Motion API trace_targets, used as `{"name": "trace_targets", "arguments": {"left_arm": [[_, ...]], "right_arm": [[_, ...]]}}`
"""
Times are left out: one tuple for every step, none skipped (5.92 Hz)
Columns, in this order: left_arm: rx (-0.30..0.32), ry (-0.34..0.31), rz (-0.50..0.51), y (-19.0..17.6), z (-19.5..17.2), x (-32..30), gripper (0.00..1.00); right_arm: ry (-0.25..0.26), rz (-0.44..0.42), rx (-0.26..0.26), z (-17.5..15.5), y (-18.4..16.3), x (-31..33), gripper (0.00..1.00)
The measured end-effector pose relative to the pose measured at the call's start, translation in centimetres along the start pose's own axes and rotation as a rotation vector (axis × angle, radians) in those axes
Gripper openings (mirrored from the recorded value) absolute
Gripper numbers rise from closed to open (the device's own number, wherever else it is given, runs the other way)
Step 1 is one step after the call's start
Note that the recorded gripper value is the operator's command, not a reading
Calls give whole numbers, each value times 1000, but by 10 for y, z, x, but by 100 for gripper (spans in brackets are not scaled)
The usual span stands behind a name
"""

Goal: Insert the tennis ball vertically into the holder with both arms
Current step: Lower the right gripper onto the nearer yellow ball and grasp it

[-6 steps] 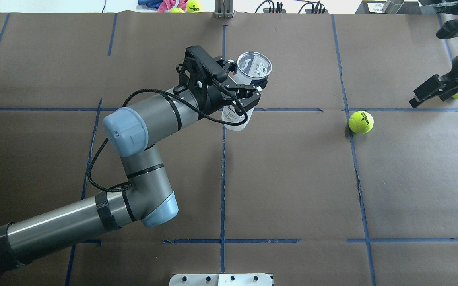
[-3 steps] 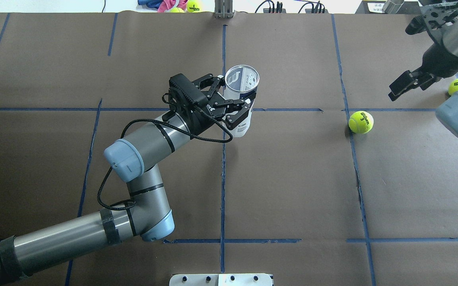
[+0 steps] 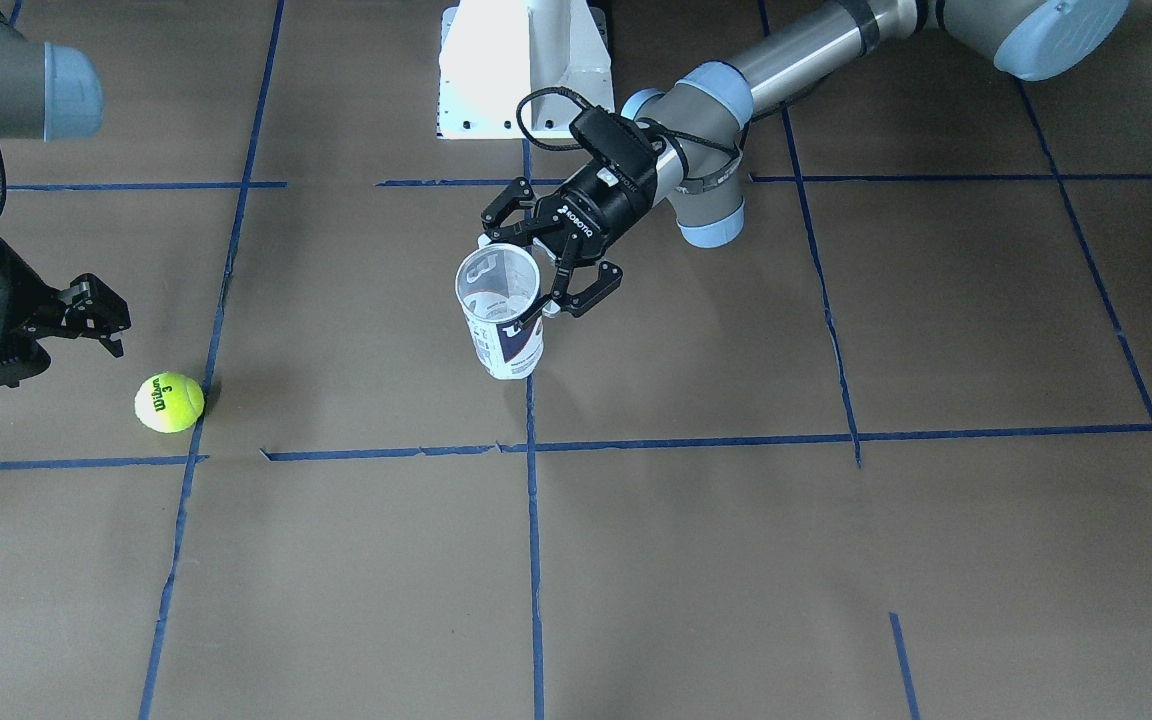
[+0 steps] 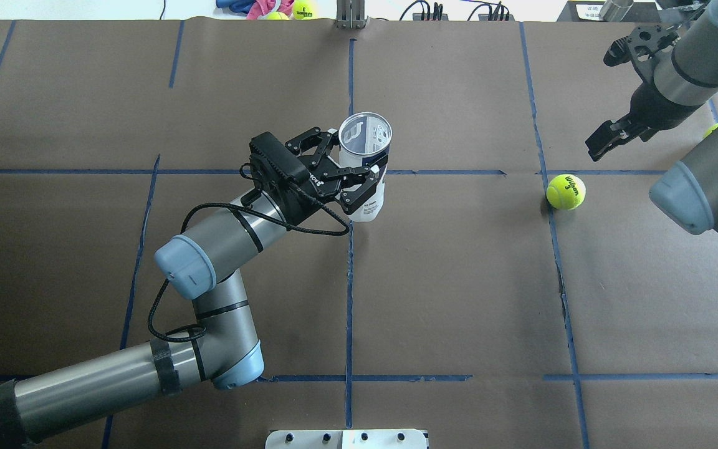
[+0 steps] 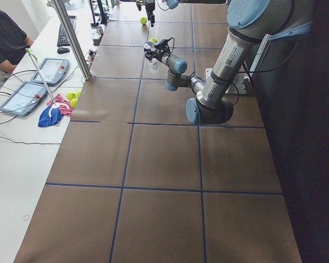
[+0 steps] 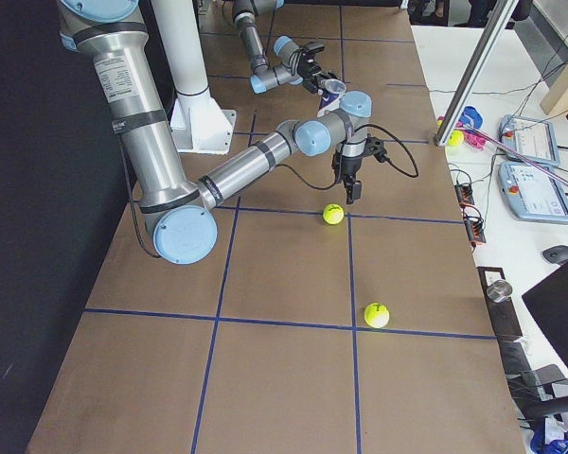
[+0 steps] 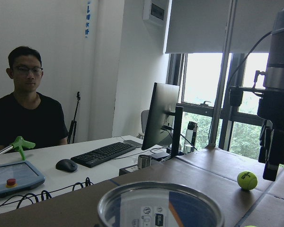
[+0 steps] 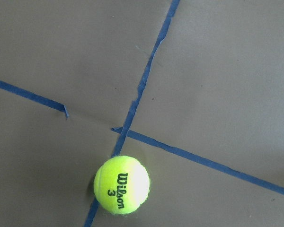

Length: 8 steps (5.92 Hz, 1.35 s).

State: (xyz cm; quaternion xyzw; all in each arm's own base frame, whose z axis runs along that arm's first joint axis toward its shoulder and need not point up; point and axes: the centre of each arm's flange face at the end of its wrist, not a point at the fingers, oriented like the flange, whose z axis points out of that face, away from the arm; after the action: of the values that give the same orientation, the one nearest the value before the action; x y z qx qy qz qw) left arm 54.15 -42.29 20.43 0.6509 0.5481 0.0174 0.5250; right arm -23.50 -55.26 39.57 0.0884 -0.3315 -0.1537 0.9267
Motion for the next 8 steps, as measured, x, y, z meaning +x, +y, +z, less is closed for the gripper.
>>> {"name": "trace_targets", "arguments": {"left_arm": [[-3,0,-6,12,-9,2,75],[-3,-12,-12,28,-19,5,75],[-6,-22,-7,41,-24,11,75],[-8,-21,2,46,-26,18,75],[-7,-20,4,47,-27,21,75],[-5,-19,4,46,-27,22,75],[-4,-18,4,46,-26,23,76],[-3,-18,2,46,-26,23,76]], "right_arm": [[-9,23,11,8,-2,-4,99],[-21,47,22,13,-2,-12,99],[-29,59,30,15,-2,-16,99],[-33,62,32,16,-2,-18,99],[-34,61,27,19,-2,-21,99],[-32,59,12,29,-1,-23,99],[-34,52,-1,44,-1,-24,99],[-39,38,-11,65,-1,-24,99]]}}
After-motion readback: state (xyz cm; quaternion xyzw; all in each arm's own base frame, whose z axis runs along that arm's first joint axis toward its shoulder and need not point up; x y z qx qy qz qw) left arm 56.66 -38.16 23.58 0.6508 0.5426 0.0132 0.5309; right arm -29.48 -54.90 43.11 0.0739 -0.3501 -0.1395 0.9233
